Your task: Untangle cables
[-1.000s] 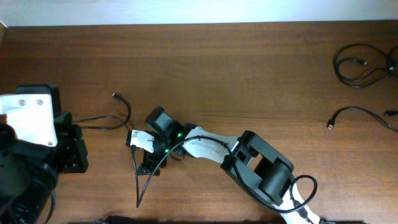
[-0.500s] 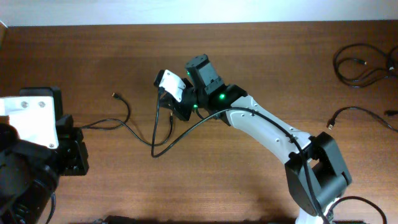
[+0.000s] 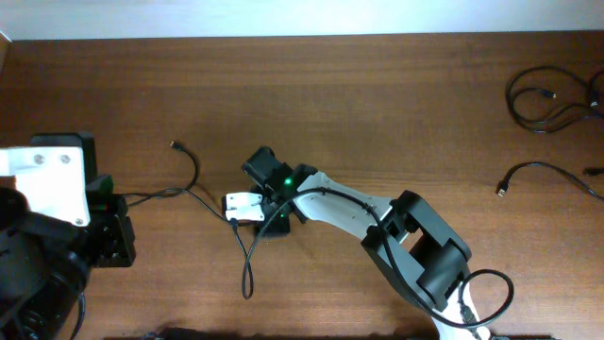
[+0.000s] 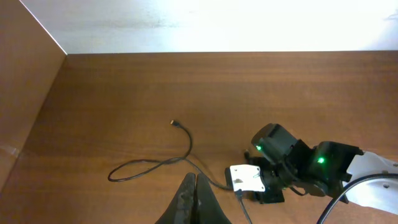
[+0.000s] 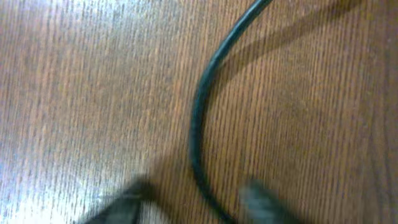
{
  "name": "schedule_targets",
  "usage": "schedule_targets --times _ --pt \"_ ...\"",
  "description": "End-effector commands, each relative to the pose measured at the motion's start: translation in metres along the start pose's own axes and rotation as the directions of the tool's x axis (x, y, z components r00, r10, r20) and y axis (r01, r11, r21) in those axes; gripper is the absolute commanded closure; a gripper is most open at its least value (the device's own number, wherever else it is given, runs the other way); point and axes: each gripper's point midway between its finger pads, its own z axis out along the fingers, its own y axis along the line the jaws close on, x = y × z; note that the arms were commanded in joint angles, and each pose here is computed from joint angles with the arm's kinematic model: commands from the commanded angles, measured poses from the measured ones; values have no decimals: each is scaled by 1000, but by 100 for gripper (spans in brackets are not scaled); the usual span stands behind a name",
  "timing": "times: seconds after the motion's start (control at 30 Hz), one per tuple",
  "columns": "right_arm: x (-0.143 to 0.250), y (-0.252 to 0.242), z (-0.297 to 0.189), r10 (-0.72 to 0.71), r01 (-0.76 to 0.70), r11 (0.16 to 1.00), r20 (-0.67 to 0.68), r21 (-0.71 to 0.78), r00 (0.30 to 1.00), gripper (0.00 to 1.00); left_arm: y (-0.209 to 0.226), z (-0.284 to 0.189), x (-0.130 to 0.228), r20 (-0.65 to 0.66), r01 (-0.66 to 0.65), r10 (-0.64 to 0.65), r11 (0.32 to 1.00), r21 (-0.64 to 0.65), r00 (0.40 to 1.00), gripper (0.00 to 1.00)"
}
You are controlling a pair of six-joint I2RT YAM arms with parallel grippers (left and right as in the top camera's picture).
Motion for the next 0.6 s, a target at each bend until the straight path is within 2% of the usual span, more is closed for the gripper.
schedule_targets --times 0.0,0.1,0.2,0.27,0.3,0.4,0.47,0.5,0.53,0.57 --pt "35 0 21 26 -27 1000 -99 -15 995 96 -1 1 1 -8 11 -11 1000 7 1000 100" --pt "25 -17 0 95 -93 995 -61 35 994 96 -1 1 2 -9 11 -10 1000 7 1000 100" --pt "-46 -75 -122 239 -281 934 200 221 950 96 -1 1 -2 6 12 -12 1000 8 1000 100" --pt "-74 -95 -215 272 -382 872 346 306 898 96 -1 1 -2 4 12 -12 1000 8 1000 100" --pt "-78 -102 -260 319 -470 813 412 343 853 96 -1 1 -1 3 12 -12 1000 8 1000 100" --pt "-43 -109 -392 380 -675 590 586 443 716 96 -1 1 -1 3 12 -12 1000 8 1000 100" --pt "-6 -95 -488 364 -831 371 759 414 540 96 -2 1 -1 3 12 -12 1000 9 1000 100" --pt "6 -84 -519 335 -865 311 807 393 487 96 -2 1 -1 3 12 -12 1000 9 1000 100" --pt "15 -67 -549 290 -879 285 839 383 460 96 -4 1 -1 3 12 -12 1000 23 1000 100" --pt "12 -64 -537 319 -865 345 822 364 472 96 -8 1 -1 0 12 -12 999 46 1000 100"
